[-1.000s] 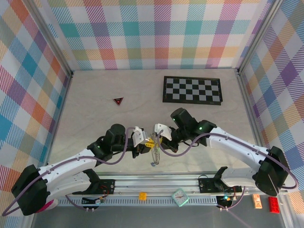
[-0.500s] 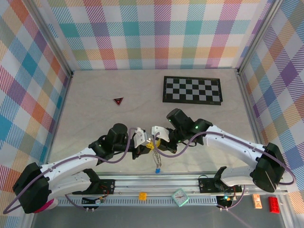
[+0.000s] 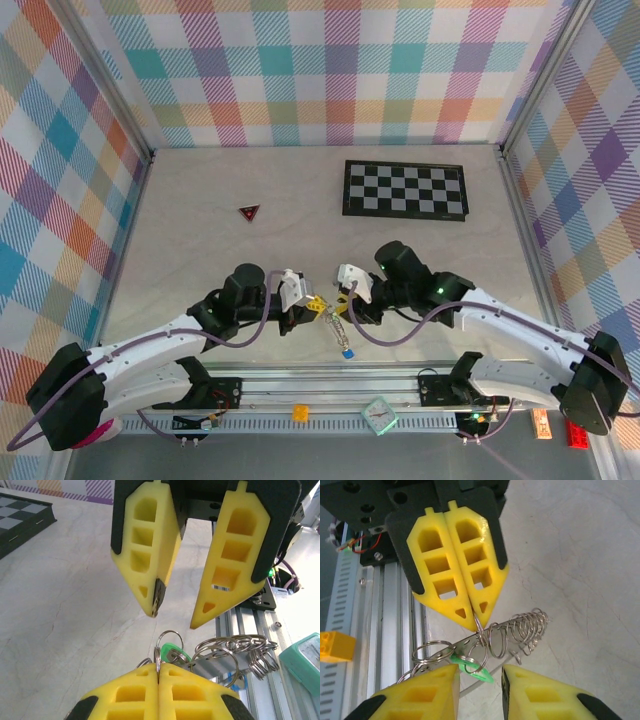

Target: Put the keys on the keyring

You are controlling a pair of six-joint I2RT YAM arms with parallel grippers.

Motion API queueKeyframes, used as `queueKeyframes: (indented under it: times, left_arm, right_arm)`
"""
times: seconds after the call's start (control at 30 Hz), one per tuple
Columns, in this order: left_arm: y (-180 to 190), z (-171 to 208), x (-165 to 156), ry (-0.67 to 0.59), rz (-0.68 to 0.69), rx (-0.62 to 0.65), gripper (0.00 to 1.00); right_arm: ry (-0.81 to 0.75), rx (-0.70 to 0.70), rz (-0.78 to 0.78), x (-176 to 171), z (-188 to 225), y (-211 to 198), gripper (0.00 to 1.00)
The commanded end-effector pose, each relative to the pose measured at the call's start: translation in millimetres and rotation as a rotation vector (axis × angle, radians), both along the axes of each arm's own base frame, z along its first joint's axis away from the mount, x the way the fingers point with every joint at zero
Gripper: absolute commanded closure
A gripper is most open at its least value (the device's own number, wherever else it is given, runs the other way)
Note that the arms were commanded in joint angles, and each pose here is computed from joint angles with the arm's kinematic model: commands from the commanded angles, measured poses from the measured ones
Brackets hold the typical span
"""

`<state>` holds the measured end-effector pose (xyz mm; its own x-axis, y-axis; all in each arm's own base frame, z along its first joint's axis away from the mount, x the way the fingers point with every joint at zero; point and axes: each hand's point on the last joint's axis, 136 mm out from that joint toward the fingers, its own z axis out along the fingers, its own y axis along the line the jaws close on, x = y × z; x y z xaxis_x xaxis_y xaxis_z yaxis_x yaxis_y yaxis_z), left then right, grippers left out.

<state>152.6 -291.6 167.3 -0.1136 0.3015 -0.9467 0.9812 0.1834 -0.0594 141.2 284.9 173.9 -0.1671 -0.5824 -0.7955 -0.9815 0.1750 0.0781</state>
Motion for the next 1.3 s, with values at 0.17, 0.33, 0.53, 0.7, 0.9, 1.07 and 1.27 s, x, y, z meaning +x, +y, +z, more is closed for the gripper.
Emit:
queueKeyframes:
  times: [0.17, 0.33, 0.53, 0.7, 0.9, 1.07, 1.27]
  left_arm:
    - [-5, 25, 0, -0.069, -0.006, -0.113, 1.0]
    - [-5, 25, -1, -0.066, -0.008, -0.118, 1.0]
    - [-4, 25, -2, -0.068, -0.008, -0.119, 1.0]
    - [-4, 27, -2, -0.073, -0.005, -0.124, 1.0]
    - [-5, 35, -4, -0.082, -0.016, -0.155, 1.0]
    - [-5, 44, -6, -0.099, -0.031, -0.188, 1.0]
    - [-4, 40, -6, -0.105, -0.027, -0.178, 1.0]
  right_arm:
    - [0.072, 0.095, -0.101, 7, 4, 6, 0.7]
    - [0.101, 0.101, -0.084, 5, 1, 11, 0.72]
    - [0.103, 0.102, -0.081, 5, 2, 11, 0.8]
    - [0.095, 0.091, -0.084, 4, 1, 8, 0.92]
    - [0.113, 0.064, -0.075, 3, -7, 9, 1.0]
    - [0.173, 0.078, -0.003, -3, -4, 22, 1.0]
    - [0.152, 0.08, -0.018, 2, -2, 21, 0.84]
